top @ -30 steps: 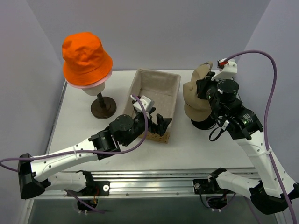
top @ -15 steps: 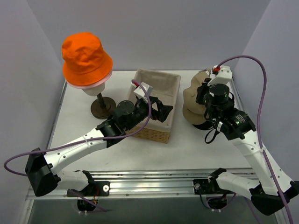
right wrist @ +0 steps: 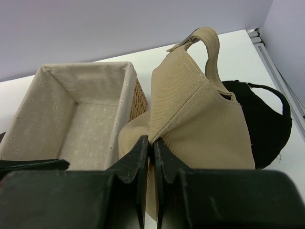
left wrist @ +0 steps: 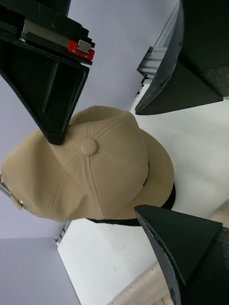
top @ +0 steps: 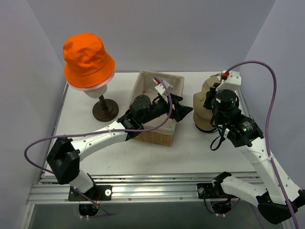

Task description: Stack the hats

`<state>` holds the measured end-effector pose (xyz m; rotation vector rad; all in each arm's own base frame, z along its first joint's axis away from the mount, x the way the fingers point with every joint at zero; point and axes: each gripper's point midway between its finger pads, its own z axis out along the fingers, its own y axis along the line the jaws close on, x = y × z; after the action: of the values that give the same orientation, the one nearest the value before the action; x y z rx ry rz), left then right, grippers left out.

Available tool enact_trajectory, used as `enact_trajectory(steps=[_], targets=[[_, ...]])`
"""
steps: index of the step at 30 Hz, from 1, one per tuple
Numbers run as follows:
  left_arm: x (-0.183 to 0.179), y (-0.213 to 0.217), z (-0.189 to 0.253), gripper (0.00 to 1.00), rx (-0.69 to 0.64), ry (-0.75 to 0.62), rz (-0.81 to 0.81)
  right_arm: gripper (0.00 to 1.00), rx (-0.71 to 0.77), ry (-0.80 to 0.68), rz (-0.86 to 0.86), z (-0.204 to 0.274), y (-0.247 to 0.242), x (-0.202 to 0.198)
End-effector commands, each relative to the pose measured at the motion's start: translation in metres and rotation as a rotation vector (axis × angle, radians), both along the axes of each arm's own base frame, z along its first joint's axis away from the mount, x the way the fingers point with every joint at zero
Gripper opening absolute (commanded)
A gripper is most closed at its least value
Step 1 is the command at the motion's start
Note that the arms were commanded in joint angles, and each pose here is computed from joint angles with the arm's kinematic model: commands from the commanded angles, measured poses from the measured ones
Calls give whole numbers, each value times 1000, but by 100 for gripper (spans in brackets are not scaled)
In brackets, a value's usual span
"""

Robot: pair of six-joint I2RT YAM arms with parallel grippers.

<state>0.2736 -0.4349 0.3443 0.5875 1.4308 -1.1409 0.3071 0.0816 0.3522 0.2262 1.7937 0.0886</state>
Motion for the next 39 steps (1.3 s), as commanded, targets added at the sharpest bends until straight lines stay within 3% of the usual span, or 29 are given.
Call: enact_trajectory(steps=[1, 15, 23, 31, 35, 39], targets=[[-5, -15, 47, 84, -101, -128, -95, 0, 21, -43, -52, 10, -10, 1], [19, -59, 31, 82, -85, -215, -143, 0, 11, -13, -85, -5, -16, 2], [25, -79, 12, 71, -76, -227, -189, 0, 11, -7, -100, -9, -19, 3], [29, -88, 4, 19, -86, -229, -210, 4, 12, -4, -129, -12, -24, 7], [30, -90, 3, 3, -83, -231, -209, 13, 20, -5, -139, -12, -26, 8], [29, -87, 1, 3, -78, -240, -212, 34, 50, -19, -132, -8, -24, 6]])
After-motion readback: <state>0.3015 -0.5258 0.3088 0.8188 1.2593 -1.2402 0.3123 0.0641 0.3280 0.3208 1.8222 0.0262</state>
